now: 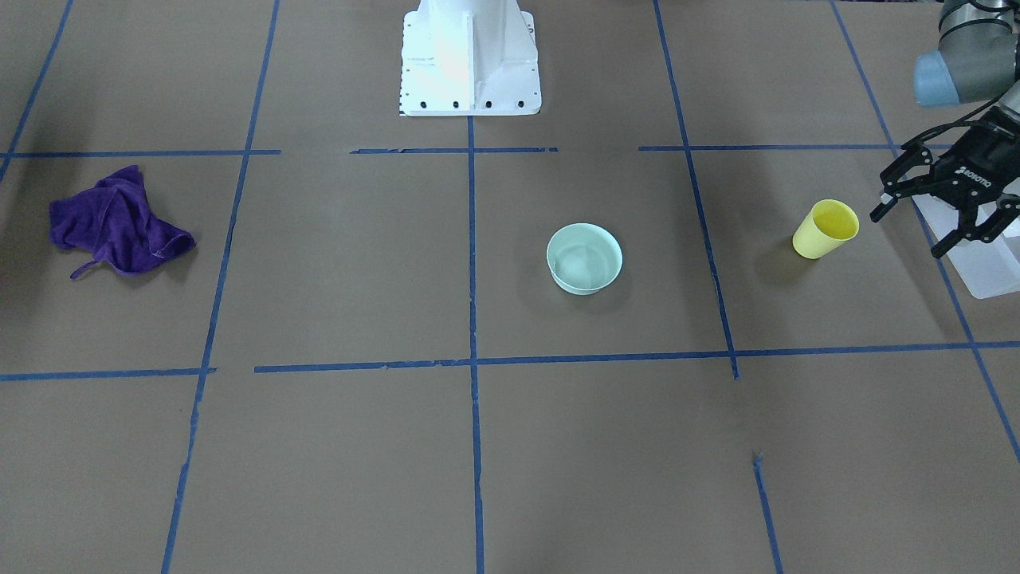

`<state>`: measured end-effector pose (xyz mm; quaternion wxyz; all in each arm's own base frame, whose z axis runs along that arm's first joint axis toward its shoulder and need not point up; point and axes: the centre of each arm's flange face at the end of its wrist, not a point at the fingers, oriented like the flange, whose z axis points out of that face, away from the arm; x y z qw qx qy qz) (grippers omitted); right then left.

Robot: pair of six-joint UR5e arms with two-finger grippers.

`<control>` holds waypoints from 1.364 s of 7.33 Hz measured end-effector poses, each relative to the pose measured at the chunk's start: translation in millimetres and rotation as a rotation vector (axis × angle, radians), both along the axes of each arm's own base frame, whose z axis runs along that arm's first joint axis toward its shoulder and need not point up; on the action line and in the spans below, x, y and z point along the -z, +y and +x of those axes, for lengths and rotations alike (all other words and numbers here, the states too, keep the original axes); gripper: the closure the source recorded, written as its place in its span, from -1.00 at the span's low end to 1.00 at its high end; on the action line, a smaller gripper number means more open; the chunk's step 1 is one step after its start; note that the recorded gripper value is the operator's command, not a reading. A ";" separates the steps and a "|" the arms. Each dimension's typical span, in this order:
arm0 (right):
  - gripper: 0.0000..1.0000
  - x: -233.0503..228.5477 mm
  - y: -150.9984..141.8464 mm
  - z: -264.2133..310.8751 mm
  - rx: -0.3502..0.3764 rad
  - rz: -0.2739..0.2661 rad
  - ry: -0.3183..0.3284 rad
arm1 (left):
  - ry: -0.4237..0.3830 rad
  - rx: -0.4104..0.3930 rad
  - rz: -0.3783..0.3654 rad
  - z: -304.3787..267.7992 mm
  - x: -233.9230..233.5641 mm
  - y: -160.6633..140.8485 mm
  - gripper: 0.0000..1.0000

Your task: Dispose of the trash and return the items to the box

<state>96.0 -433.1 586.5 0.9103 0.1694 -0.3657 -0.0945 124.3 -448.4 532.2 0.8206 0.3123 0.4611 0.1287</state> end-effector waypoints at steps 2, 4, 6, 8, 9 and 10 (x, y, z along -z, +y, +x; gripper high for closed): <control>-1.00 -1.6 1.9 -1.1 0.003 -0.003 -0.012 | -0.066 0.117 -0.077 31.0 -33.2 27.0 -0.40; -1.00 -2.5 3.0 -1.5 0.005 -0.005 -0.018 | -0.075 0.116 -0.145 53.4 -49.0 49.2 -0.38; -1.00 -3.5 4.1 -1.6 0.005 -0.008 -0.019 | -0.087 0.084 -0.169 65.6 -58.1 64.2 0.85; -1.00 -3.6 4.5 -1.1 0.004 -0.008 -0.019 | -0.100 0.062 -0.170 69.5 -63.4 72.1 1.00; -1.00 -3.5 4.5 -1.1 0.004 -0.008 -0.019 | -0.107 0.051 -0.154 70.1 -62.7 72.7 1.00; -1.00 -3.7 4.6 -1.1 0.004 -0.007 -0.019 | -0.115 0.028 -0.121 68.7 -58.8 73.2 1.00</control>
